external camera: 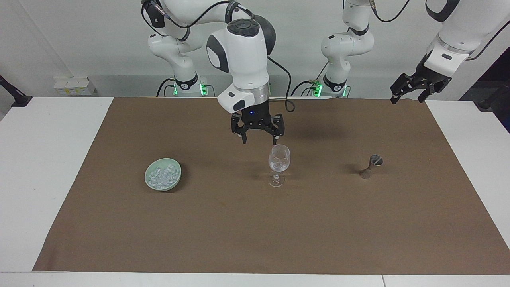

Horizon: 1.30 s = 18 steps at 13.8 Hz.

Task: Pour wine and add ice with both arms
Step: 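Carry the ice cup back and lower it onto its spot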

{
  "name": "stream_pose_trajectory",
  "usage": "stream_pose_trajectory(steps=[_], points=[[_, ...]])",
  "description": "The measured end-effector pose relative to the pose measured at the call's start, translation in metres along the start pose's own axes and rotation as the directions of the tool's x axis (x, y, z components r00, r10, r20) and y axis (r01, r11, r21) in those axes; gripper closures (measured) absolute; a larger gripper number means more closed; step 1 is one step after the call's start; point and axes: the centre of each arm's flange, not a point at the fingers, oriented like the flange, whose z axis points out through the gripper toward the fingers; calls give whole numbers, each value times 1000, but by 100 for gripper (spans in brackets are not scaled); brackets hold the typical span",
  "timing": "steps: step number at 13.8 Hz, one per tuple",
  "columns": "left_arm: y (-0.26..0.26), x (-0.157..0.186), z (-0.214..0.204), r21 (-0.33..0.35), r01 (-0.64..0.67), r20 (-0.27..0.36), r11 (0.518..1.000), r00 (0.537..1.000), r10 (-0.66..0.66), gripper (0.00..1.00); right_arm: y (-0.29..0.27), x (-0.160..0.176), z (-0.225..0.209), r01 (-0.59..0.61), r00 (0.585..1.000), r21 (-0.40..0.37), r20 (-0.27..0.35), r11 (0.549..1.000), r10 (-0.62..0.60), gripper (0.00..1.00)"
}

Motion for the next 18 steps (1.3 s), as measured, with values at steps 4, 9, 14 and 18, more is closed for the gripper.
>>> stream_pose_trajectory(steps=[4,9,14,18], points=[[0,0,0,0,0,0,1000,1000,0,0,64,10,-8,72,997,-49,4,996,-72,0],[0,0,0,0,0,0,1000,1000,0,0,123,17,0,174,984,-93,42,980,-170,0],[0,0,0,0,0,0,1000,1000,0,0,158,14,-6,153,988,-121,56,981,-147,0],[0,0,0,0,0,0,1000,1000,0,0,175,-5,-35,180,982,-120,77,976,-171,0]])
